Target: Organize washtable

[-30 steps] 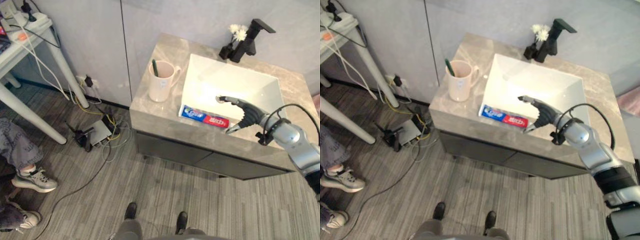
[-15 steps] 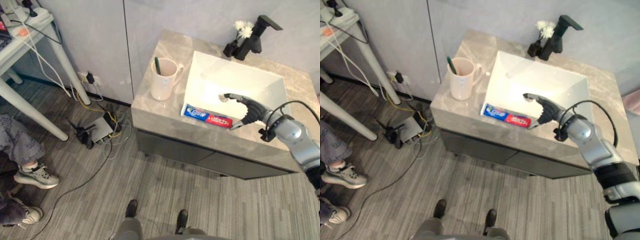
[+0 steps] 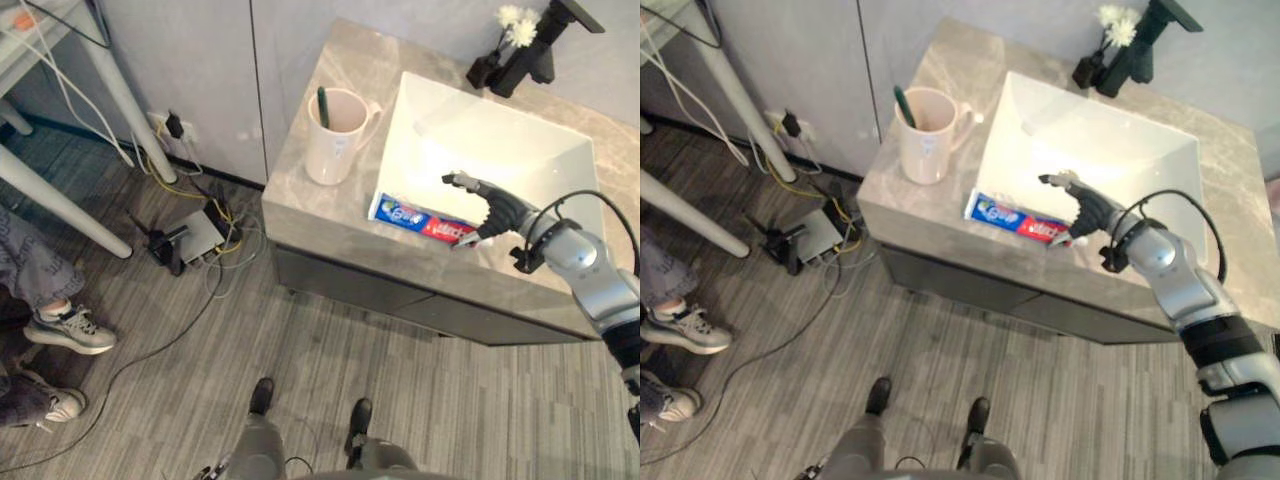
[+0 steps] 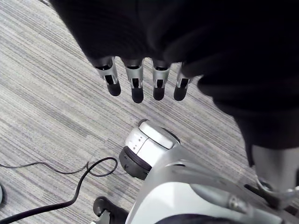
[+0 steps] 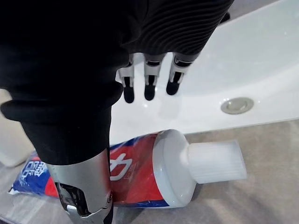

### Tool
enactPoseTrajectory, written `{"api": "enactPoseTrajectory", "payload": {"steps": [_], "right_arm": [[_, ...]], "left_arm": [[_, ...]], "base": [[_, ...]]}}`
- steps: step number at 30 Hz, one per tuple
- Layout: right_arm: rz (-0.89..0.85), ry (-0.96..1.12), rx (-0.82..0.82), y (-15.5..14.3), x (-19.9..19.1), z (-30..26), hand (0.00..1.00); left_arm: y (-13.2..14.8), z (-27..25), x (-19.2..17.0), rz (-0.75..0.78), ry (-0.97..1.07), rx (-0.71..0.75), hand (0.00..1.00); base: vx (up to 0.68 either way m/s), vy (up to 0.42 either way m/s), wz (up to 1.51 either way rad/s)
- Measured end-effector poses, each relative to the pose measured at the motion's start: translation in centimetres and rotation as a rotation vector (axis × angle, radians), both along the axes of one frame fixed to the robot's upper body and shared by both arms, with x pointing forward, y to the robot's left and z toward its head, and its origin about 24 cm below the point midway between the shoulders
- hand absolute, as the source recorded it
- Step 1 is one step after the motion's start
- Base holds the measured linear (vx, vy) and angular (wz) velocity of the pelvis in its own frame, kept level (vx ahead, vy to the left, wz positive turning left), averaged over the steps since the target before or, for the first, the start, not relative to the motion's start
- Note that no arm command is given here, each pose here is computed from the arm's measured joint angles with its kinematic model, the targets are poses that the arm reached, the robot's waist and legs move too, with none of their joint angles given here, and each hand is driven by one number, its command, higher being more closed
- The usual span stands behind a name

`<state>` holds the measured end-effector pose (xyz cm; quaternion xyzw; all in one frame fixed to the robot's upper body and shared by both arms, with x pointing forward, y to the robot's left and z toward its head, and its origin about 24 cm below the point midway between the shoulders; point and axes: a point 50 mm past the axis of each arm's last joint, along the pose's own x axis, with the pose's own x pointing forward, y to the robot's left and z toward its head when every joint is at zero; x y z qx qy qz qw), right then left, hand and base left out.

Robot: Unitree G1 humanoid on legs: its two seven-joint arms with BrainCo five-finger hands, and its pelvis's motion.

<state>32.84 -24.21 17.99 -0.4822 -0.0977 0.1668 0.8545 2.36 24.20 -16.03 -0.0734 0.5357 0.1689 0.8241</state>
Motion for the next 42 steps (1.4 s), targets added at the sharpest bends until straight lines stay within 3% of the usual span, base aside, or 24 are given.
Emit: {"api": "enactPoseTrajectory", "payload": {"steps": [5,6,32,35,38,39,41,42], "right_arm": [[0.012,0.005,0.003,0.4,0.1,-0.2,0.00],[0.010,-0.001,0.005,0.4,0.1,-0.2,1.00],[0.005,-0.021,-0.010,0.2,0.2,0.7,1.00],[-0.008,-0.030,0.005,0.0,0.2,0.7,1.00],[-0.087,-0.059,0.048,-1.5,0.4,1.3,1.00],[-0.133,-0.094,0.075,-2.3,0.4,1.9,1.00],[-0.171,-0.145,0.107,-3.1,0.3,2.8,1.00],[-0.191,-0.187,0.139,-3.5,0.2,3.6,1.00]], "left_arm": [[0.2,0.1,0.6,-0.004,-0.016,0.006,0.00],[0.2,0.1,0.8,-0.004,-0.019,0.008,0.00],[0.5,0.3,2.5,-0.015,-0.061,0.022,0.00],[1.5,0.8,3.1,0.079,-0.104,0.049,0.00],[4.1,2.0,4.2,0.298,-0.205,0.099,0.00],[6.9,3.6,4.8,0.426,-0.295,0.165,0.00],[10.7,5.9,5.5,0.540,-0.393,0.255,0.00],[14.2,8.6,5.8,0.615,-0.477,0.346,0.00]], "base": [[0.00,0.000,0.01],[0.00,0.000,0.00],[0.00,0.001,0.03],[-0.05,-0.001,0.04],[-0.04,-0.020,0.19],[-0.02,-0.020,0.15],[-0.01,-0.007,0.08],[0.00,0.001,0.12]]}}
